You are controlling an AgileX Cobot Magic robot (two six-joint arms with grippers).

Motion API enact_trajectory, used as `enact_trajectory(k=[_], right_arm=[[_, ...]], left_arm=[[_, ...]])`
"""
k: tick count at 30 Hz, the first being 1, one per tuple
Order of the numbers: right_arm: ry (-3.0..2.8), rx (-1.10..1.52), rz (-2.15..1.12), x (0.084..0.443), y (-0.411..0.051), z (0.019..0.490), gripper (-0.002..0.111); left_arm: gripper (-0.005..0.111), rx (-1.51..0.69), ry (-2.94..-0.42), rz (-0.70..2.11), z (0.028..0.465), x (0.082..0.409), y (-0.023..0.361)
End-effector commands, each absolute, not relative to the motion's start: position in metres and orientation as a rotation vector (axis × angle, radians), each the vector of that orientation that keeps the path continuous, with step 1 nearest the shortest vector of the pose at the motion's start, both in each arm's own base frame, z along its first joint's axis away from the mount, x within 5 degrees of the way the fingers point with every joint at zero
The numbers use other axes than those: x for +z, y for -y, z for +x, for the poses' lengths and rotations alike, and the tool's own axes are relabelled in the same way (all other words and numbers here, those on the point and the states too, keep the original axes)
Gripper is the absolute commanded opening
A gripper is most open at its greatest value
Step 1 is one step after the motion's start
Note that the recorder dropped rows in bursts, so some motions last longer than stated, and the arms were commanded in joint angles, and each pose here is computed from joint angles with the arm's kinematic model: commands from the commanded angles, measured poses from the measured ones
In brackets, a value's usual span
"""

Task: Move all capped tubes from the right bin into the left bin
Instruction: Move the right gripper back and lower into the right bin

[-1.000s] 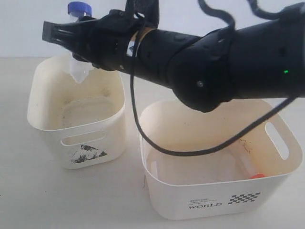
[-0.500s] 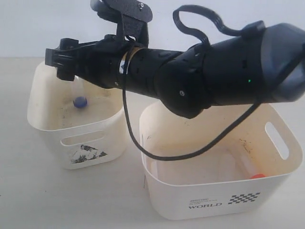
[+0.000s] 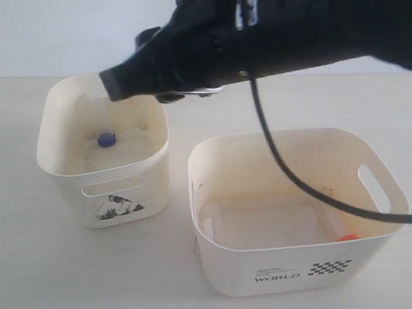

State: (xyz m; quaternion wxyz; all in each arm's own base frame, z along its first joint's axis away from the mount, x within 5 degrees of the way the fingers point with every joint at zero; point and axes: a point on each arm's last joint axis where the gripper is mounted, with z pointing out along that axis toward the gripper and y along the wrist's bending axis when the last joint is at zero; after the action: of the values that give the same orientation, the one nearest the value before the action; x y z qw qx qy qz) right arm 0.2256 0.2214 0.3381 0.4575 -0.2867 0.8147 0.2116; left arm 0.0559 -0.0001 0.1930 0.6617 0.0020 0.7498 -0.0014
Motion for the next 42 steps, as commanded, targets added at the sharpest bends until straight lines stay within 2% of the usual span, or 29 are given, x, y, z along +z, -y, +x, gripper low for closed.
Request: enact_trajectory(k=[1,7,9,15,28,37,39,42], right_arm=[[-2.140,0.312,-0.773,0.346,-0.192,0.209,0.041],[-2.434,-0.161,-0.479,0.333,-0.149,0.208,0.042],[-2.479,-0.205,-0.452,0.329,-0.147,0.207,0.042],[-2.563,-0.202,-0.448,0.314,-0.155,0.210,0.042],[-2.829,-0.334,-0.413,0.244,-0.181,0.232,0.042],[-2.949,-0.272,-0.249,0.228,-0.153,0.259,0.042],[-2.943,-0.262,-0.232,0.228,-0.151,0.261,0.048],[-2.917,-0.205,-0.230,0.228,-0.155,0.264,0.066]], left_arm=[[0.004,-0.016,-1.686,-0.008,0.056,0.195,0.000],[0.004,-0.016,-1.686,-0.008,0.056,0.195,0.000],[0.004,-0.016,-1.686,-0.008,0.056,0.195,0.000],[0.004,-0.016,-1.686,-0.008,0.056,0.195,0.000],[0.004,-0.016,-1.686,-0.008,0.056,0.195,0.000],[0.004,-0.016,-1.686,-0.008,0.056,0.195,0.000],[0.004,-0.016,-1.686,-0.008,0.056,0.195,0.000],[0.004,-0.016,-1.686,-0.008,0.056,0.195,0.000]])
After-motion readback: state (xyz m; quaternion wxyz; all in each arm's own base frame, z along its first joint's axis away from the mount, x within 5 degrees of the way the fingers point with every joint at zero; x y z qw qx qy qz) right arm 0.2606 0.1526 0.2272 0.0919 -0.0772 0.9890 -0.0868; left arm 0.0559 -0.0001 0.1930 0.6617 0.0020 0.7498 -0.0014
